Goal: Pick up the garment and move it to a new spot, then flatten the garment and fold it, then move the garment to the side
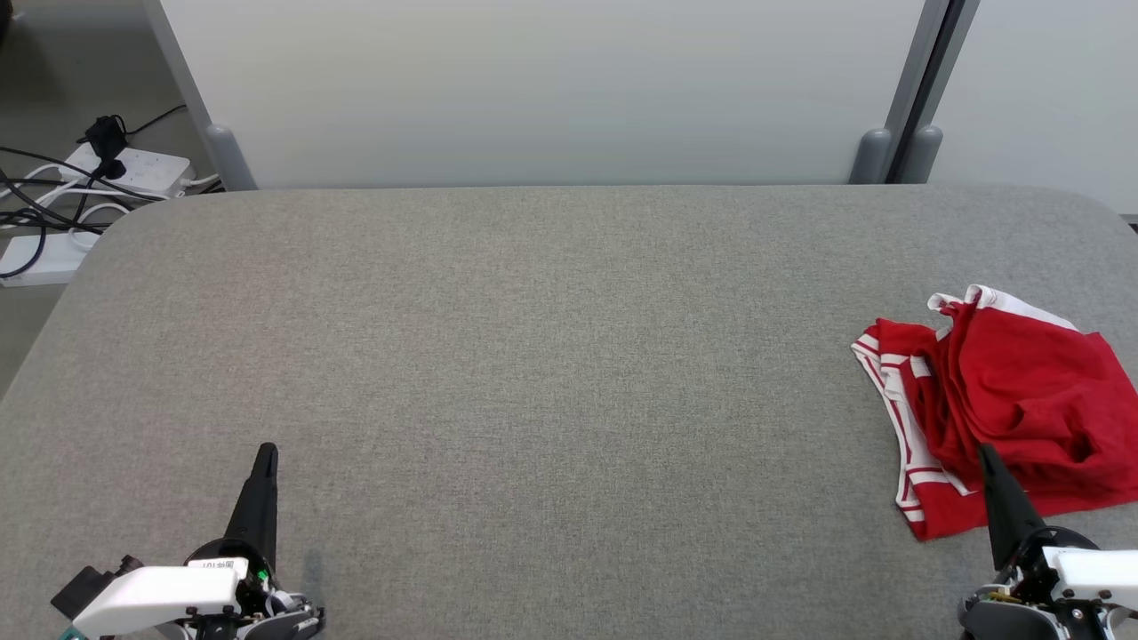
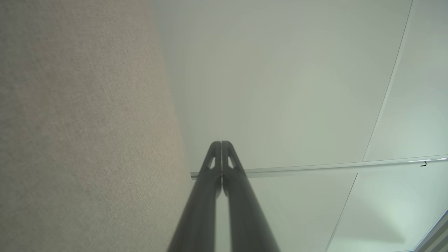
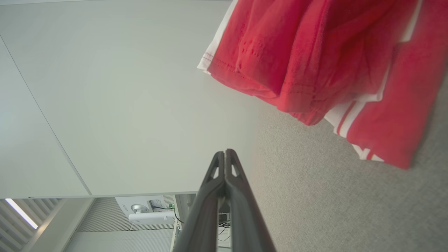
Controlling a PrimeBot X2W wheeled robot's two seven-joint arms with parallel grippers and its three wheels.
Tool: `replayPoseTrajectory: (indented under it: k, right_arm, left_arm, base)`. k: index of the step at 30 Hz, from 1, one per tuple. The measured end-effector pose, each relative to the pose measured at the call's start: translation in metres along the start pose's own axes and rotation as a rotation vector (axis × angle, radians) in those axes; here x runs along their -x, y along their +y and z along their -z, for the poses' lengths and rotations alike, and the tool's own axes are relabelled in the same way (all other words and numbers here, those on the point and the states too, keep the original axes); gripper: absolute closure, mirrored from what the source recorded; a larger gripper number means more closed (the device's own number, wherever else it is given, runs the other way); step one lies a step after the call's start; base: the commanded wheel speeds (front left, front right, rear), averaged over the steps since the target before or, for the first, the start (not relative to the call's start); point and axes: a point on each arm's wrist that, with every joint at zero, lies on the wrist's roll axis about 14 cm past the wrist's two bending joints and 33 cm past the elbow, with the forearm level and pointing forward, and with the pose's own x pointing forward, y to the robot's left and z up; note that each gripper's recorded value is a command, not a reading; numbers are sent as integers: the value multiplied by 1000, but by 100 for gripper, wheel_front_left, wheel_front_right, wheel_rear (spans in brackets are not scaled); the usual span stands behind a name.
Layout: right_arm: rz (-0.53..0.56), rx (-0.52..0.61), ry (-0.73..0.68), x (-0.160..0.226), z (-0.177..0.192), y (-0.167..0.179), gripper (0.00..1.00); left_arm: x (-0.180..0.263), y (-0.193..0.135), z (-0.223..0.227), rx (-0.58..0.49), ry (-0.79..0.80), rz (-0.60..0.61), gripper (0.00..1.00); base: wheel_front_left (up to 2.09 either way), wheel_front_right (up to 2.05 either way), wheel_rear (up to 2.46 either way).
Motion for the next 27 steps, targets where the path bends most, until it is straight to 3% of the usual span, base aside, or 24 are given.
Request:
replayPoseTrajectory:
  k: [27]
  right_arm:
    - [-1, -2, -6, 0, -3, 0, 100]
  left_arm:
    - [0, 0, -1, 2, -1, 0, 100]
  base:
    - [0, 0, 0]
